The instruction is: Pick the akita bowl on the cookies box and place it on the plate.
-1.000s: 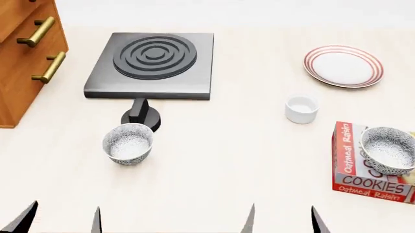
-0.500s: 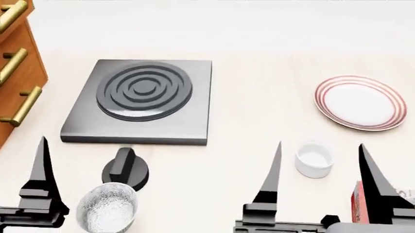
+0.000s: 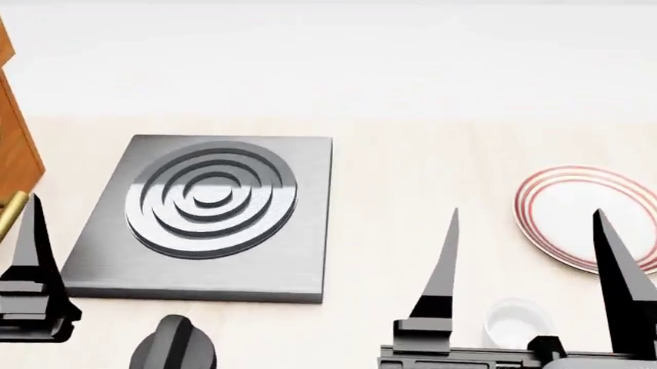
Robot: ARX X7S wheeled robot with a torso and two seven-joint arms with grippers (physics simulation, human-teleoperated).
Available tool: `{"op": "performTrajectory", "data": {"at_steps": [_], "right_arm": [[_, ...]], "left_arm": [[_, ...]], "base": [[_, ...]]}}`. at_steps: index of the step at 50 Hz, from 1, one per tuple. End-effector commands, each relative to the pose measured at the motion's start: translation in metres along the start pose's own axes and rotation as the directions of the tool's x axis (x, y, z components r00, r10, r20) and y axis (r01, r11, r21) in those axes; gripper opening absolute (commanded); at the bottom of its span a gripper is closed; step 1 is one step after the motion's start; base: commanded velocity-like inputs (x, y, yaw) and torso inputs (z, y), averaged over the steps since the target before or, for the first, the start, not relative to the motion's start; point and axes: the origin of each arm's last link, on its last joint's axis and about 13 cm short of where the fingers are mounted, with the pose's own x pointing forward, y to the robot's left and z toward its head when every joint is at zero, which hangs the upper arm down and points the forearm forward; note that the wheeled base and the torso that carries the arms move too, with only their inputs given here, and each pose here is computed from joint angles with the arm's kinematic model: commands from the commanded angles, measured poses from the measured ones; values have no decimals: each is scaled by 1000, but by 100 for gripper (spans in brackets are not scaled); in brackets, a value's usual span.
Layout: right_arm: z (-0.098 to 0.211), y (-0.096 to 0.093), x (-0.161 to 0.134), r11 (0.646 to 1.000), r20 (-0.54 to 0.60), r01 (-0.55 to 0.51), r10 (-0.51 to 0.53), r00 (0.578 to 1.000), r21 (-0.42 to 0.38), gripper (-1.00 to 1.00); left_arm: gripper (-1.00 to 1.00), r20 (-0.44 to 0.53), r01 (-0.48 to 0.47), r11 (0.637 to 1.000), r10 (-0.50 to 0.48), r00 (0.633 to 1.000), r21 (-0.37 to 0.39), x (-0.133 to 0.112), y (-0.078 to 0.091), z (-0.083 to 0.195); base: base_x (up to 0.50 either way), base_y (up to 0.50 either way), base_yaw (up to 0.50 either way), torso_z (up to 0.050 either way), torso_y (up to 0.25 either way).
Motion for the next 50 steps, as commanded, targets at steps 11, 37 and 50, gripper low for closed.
{"op": "performTrajectory", "data": {"at_steps": [11, 37, 50], "right_arm": [[3, -3, 0, 1000, 28, 13, -13, 1000, 14, 100], [12, -9, -1, 999, 20, 37, -37, 999, -16, 100], [11, -10, -2, 999, 21, 31, -30, 999, -20, 100]], "left_arm": [[100, 5, -7, 1000, 7, 1000, 11, -1, 1, -1], [100, 2, -22, 1000, 22, 1000, 17, 3, 5, -1], [100, -3, -21, 1000, 21, 1000, 16, 2, 5, -3]], "base": [[483, 0, 0, 0, 0], [-244, -411, 0, 0, 0], [-217, -500, 0, 0, 0]]}}
